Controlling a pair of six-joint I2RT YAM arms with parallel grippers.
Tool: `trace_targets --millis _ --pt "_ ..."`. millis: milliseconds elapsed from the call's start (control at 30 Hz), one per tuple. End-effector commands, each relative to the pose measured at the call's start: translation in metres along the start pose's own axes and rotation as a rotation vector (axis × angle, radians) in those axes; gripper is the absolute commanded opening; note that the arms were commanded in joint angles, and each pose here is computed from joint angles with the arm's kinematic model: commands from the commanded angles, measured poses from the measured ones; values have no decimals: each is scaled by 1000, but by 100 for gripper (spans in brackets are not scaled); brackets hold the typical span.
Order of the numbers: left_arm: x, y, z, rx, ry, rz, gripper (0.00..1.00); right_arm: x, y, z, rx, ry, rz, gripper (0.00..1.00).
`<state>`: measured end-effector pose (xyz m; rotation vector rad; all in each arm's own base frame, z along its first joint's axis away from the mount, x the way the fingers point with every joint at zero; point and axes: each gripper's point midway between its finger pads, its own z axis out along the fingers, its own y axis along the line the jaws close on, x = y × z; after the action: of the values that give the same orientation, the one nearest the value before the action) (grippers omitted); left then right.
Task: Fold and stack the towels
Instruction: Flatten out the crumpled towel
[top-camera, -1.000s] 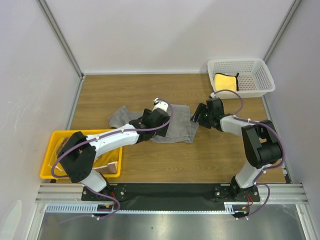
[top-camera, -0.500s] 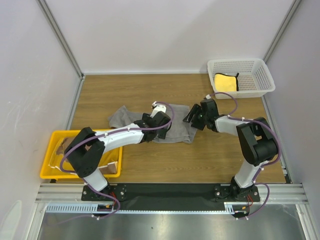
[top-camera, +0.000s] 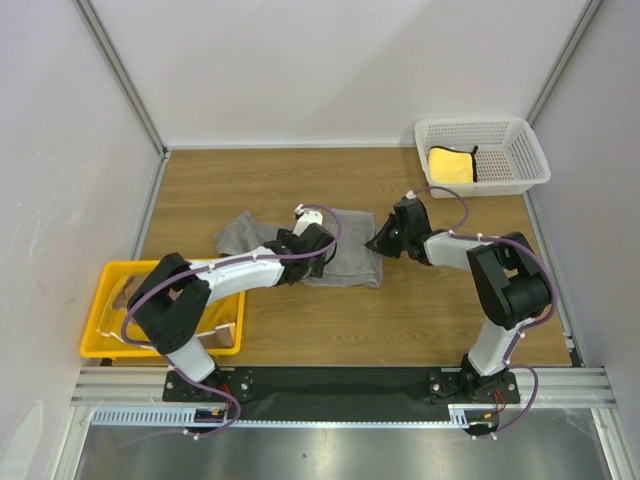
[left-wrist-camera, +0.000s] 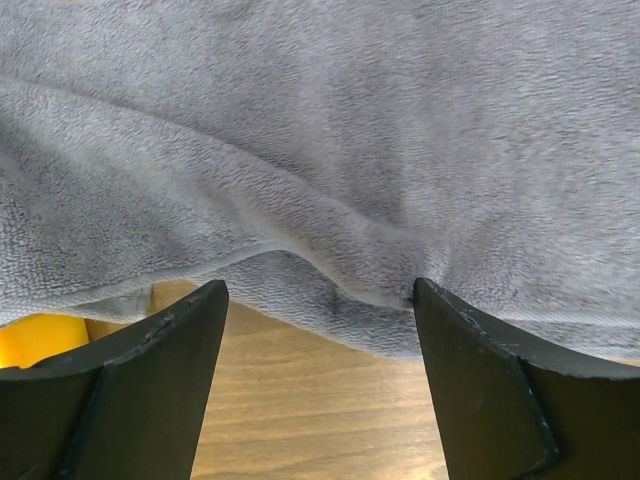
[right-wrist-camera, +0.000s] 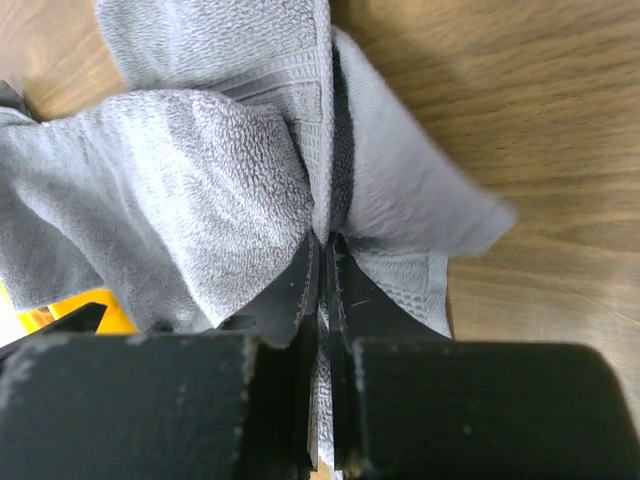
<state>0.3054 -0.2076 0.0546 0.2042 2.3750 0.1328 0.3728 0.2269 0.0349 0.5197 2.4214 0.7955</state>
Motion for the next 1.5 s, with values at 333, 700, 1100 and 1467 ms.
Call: trace_targets --millis 333,700,1100,1467 --pt "-42 10 -4 11 -111 -97 75 -143 27 -160 11 -520 -57 0" --pt "-98 -30 -49 286 -196 -113 71 -132 -3 -226 61 -522 -87 0" --pt "-118 -62 -129 640 -410 -67 75 -86 -16 -202 -4 -377 -2 0" --pt "-63 -119 -139 892 -416 15 76 -60 -48 -193 70 -321 18 0"
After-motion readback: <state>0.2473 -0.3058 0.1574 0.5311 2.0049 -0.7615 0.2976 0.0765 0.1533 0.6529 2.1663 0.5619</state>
